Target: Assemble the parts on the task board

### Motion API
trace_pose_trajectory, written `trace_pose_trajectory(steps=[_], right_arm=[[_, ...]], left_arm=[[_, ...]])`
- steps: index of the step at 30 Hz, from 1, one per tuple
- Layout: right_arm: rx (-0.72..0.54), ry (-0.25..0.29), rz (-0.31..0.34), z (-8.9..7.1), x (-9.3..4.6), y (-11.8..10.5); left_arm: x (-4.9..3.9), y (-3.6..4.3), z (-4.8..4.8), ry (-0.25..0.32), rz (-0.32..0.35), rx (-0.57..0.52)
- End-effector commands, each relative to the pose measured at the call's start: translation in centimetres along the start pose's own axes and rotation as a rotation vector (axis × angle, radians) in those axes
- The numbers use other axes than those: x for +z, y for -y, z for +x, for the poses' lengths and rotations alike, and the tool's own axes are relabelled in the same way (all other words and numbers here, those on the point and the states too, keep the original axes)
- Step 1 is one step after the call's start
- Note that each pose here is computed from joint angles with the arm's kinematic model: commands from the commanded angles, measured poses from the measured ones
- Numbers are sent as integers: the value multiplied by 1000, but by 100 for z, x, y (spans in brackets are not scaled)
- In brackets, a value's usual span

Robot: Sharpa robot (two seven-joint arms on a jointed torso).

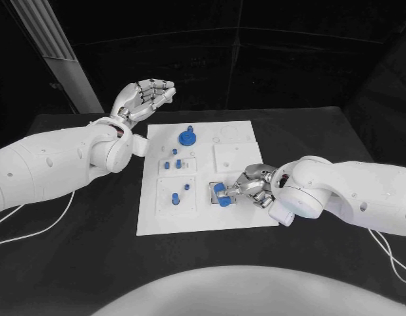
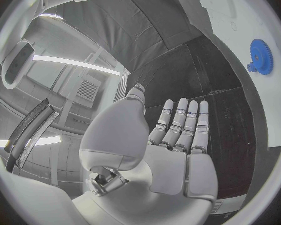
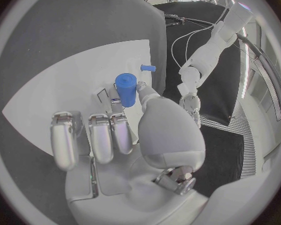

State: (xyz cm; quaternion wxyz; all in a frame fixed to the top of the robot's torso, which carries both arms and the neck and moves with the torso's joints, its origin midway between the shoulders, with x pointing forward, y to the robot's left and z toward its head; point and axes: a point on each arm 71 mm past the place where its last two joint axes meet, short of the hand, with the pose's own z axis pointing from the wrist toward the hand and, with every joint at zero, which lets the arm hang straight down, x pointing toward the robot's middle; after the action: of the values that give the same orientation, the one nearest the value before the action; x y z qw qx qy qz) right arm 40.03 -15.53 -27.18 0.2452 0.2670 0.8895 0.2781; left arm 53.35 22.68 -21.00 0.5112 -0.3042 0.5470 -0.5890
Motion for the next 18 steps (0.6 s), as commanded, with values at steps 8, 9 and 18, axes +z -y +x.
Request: trace_pose_trajectory(steps=[8,9,18], right_arm=[[-27,8,8,-8,3,-5],[-27,9,7,-8,3,-6],[-28,12,5,-7,0,-9]], left_arm=[[-7,135,4,-7,179,-9],[-7,135,4,-7,179,-9],[-10,136,0,-7,179,-9]])
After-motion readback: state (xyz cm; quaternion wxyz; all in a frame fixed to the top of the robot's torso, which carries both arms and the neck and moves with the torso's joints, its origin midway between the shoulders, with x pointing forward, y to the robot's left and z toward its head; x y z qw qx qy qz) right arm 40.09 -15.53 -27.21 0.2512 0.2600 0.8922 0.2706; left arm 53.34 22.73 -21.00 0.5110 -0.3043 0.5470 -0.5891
